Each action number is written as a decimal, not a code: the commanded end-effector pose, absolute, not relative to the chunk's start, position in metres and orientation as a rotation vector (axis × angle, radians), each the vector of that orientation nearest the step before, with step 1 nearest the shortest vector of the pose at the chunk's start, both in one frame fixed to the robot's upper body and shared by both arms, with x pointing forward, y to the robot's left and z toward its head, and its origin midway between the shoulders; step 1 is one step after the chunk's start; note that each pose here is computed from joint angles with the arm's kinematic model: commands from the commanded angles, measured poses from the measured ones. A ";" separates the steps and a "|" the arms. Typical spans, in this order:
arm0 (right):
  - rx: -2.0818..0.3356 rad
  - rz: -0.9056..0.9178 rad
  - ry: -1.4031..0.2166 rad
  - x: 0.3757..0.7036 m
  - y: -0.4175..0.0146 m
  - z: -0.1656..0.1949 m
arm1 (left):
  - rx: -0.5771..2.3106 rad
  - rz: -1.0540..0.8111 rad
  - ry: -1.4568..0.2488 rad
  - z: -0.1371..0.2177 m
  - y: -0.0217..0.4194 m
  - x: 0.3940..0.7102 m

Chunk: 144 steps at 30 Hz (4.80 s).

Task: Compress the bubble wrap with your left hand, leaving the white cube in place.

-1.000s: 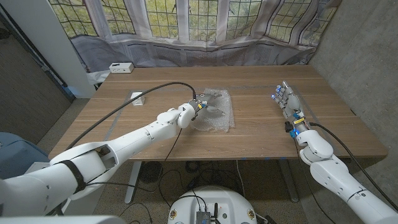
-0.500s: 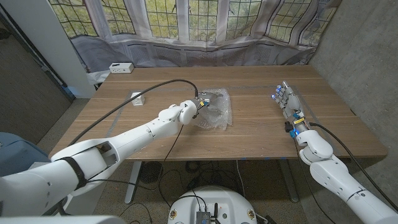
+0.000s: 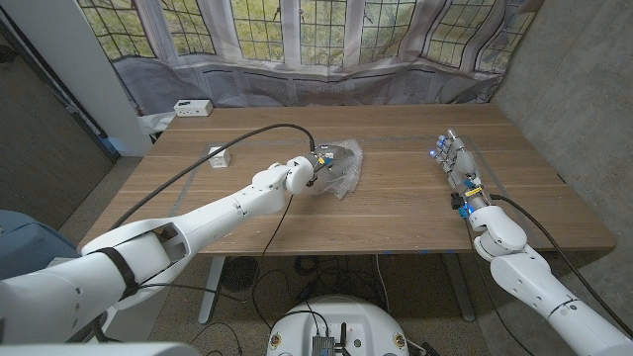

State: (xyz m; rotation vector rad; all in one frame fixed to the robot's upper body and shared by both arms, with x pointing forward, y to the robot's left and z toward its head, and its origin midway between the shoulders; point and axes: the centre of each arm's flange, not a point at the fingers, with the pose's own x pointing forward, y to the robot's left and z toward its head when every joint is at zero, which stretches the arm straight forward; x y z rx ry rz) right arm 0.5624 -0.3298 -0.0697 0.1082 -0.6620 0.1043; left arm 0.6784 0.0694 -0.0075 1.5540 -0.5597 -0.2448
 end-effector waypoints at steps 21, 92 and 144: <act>0.123 0.102 -0.646 0.565 -0.327 -0.074 | 1.442 -0.129 -0.621 0.006 0.081 0.659; 0.120 0.103 -0.655 0.557 -0.330 -0.076 | 1.314 0.059 -0.830 0.079 0.113 0.562; 0.133 0.092 -0.654 0.554 -0.331 -0.080 | 1.415 0.014 -0.775 0.086 0.105 0.567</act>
